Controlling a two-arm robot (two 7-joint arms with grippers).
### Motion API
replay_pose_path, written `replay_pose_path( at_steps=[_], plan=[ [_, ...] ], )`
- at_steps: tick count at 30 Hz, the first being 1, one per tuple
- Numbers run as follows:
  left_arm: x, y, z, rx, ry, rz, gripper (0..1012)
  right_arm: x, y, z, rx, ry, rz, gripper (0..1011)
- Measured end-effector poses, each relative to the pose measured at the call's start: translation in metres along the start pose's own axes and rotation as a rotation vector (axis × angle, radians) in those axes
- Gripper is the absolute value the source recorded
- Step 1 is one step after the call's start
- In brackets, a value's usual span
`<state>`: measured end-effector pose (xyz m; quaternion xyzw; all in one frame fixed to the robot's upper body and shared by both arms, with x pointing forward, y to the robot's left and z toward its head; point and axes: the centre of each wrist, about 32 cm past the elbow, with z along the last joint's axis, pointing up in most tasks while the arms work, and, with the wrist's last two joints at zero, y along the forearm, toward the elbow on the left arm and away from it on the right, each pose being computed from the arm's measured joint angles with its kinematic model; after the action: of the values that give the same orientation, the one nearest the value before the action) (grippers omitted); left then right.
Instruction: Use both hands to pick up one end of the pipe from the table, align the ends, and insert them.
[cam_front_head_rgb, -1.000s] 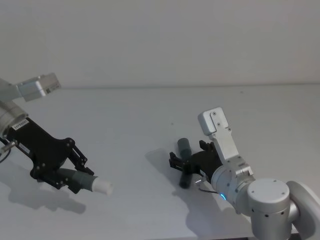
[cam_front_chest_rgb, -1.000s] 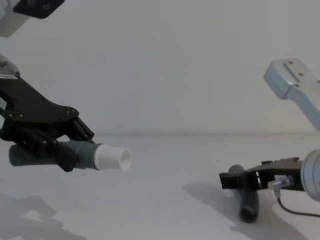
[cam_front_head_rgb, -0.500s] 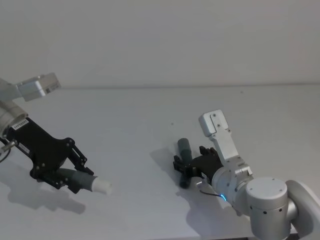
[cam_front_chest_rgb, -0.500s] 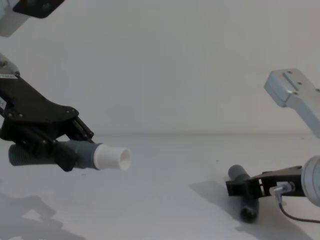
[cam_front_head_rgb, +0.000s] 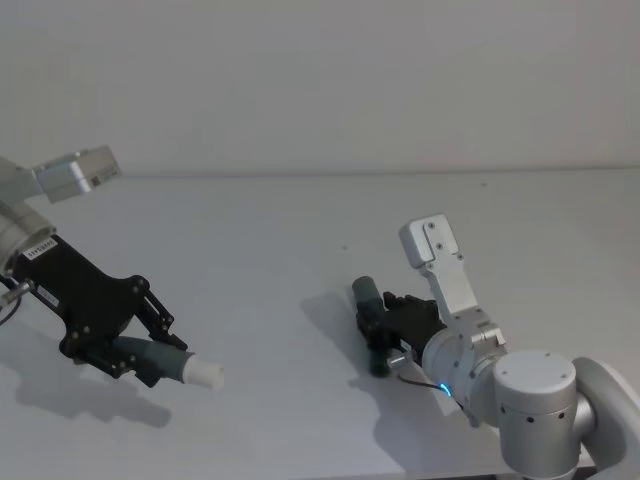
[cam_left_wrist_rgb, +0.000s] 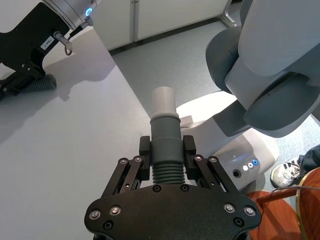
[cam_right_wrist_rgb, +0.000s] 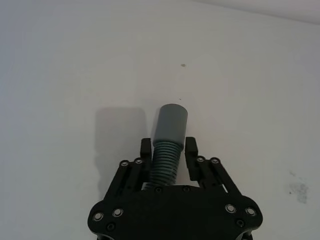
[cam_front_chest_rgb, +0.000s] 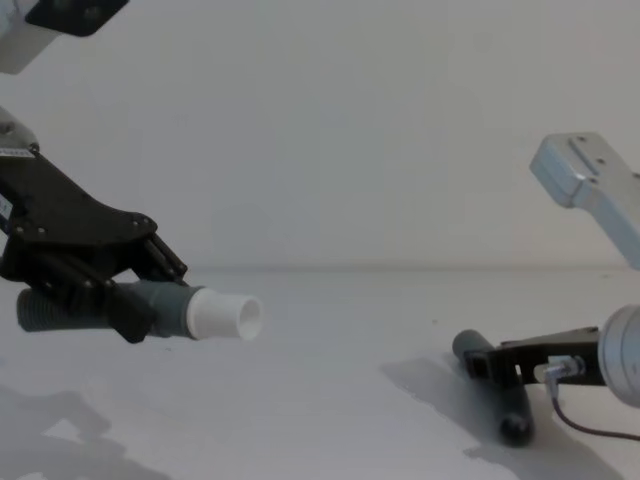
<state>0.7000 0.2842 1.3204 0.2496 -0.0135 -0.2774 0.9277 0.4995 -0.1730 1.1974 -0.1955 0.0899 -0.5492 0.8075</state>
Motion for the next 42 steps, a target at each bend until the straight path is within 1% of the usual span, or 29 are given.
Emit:
replay_pose_path(
  at_steps=[1, 3, 4, 5, 6, 11, 22, 26, 27, 29, 30, 31, 33, 39, 40, 42],
  plan=[
    [0.0000, 0.0000, 0.0000, 0.000, 0.000, 0.000, 353, 0.000, 0.000, 0.000, 0.002, 0.001, 0.002, 379],
    [0.0000, 0.0000, 0.0000, 0.000, 0.000, 0.000, 353, 0.000, 0.000, 0.000, 0.005, 0.003, 0.010, 336],
    [0.0000, 0.0000, 0.0000, 0.000, 0.000, 0.000, 353, 0.000, 0.000, 0.000, 0.005, 0.003, 0.010, 286],
    [0.0000, 0.0000, 0.0000, 0.000, 0.000, 0.000, 353, 0.000, 0.000, -0.001, 0.006, 0.004, 0.016, 270],
    [0.0000, 0.0000, 0.0000, 0.000, 0.000, 0.000, 353, 0.000, -0.001, -0.001, 0.007, 0.005, 0.022, 233],
    [0.0000, 0.0000, 0.0000, 0.000, 0.000, 0.000, 353, -0.001, -0.003, -0.003, 0.007, 0.006, 0.039, 194],
    [0.0000, 0.0000, 0.0000, 0.000, 0.000, 0.000, 353, 0.000, -0.012, -0.011, 0.011, -0.006, 0.098, 149],
    [0.0000, 0.0000, 0.0000, 0.000, 0.000, 0.000, 353, 0.003, -0.014, -0.013, 0.036, -0.028, 0.118, 122],
    [0.0000, 0.0000, 0.0000, 0.000, 0.000, 0.000, 353, 0.003, -0.015, -0.014, 0.040, -0.033, 0.121, 103],
    [0.0000, 0.0000, 0.0000, 0.000, 0.000, 0.000, 353, 0.006, -0.015, -0.015, 0.057, -0.049, 0.129, 29],
    [0.0000, 0.0000, 0.0000, 0.000, 0.000, 0.000, 353, 0.006, -0.015, -0.015, 0.057, -0.049, 0.129, 29],
    [0.0000, 0.0000, 0.0000, 0.000, 0.000, 0.000, 353, 0.007, -0.016, -0.016, 0.067, -0.061, 0.133, 0],
    [0.0000, 0.0000, 0.0000, 0.000, 0.000, 0.000, 353, 0.009, -0.016, -0.016, 0.079, -0.073, 0.137, 0],
    [0.0000, -0.0001, 0.0000, 0.000, 0.000, 0.000, 353, 0.019, -0.018, -0.014, 0.156, -0.136, 0.154, 0],
    [0.0000, 0.0000, 0.0000, 0.000, 0.000, 0.000, 353, 0.019, -0.018, -0.014, 0.156, -0.136, 0.154, 0],
    [0.0000, 0.0000, 0.0000, 0.000, 0.000, 0.000, 353, 0.024, -0.019, -0.012, 0.193, -0.168, 0.159, 0]
  ],
)
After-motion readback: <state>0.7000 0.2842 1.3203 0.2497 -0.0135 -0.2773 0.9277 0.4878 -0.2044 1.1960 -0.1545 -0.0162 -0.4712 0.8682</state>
